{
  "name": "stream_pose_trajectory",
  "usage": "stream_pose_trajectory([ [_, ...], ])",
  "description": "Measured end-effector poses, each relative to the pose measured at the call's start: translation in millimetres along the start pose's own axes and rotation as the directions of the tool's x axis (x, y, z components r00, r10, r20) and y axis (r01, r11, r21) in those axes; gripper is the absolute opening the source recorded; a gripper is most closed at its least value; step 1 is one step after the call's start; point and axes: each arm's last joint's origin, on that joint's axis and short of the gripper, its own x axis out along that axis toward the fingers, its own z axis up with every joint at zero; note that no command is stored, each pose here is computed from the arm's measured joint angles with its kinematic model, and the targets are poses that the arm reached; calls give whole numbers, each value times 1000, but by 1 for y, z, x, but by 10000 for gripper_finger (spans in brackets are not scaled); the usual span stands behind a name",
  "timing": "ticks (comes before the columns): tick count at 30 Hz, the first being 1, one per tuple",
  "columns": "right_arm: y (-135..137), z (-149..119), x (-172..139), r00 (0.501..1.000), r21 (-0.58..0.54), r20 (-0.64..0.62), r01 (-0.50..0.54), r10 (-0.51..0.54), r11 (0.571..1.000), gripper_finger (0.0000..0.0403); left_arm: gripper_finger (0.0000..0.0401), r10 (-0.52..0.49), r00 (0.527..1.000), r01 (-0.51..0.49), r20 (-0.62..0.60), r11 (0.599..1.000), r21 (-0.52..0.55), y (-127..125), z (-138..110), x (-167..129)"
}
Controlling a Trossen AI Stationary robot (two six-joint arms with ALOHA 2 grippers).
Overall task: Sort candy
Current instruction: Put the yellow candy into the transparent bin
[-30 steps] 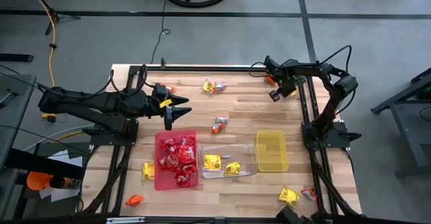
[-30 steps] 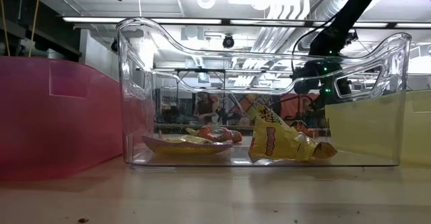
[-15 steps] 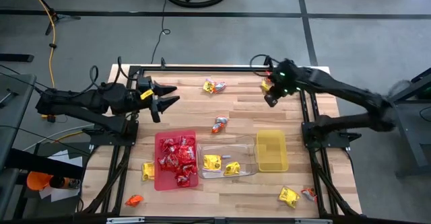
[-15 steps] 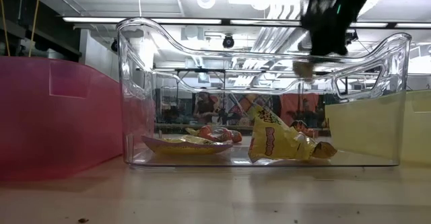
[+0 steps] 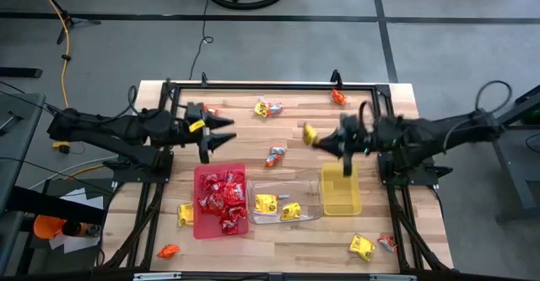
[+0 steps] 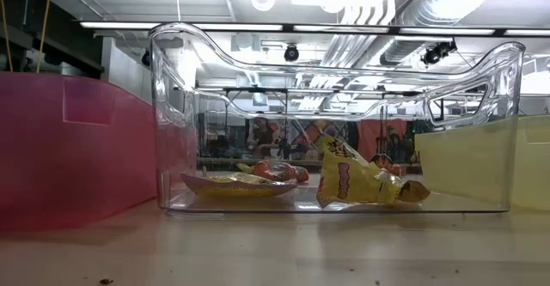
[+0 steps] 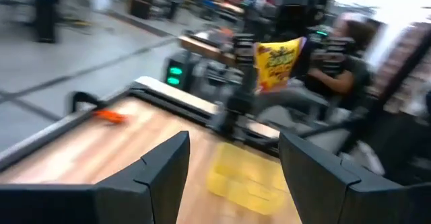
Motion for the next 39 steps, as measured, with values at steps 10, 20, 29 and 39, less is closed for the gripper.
stream_pose_trajectory([
  [10, 32, -31, 39, 996, -44, -65, -69, 66, 997, 0, 216, -86, 996, 85, 4, 996, 8, -29, -14, 16],
  [20, 36, -30, 39, 989, 108, -65, -123, 131, 986, 0, 216, -63, 998, 63, 19, 998, 4, -29, -14, 18],
  [29, 50, -78, 73, 927, 196, -309, -156, 212, 968, 0, 216, -60, 998, 60, 9, 998, -17, -29, -16, 18],
  [39, 36, -123, 97, 832, 206, -545, 19, 99, 978, 82, 216, -49, 999, 49, -20, 999, -5, -28, -19, 18],
])
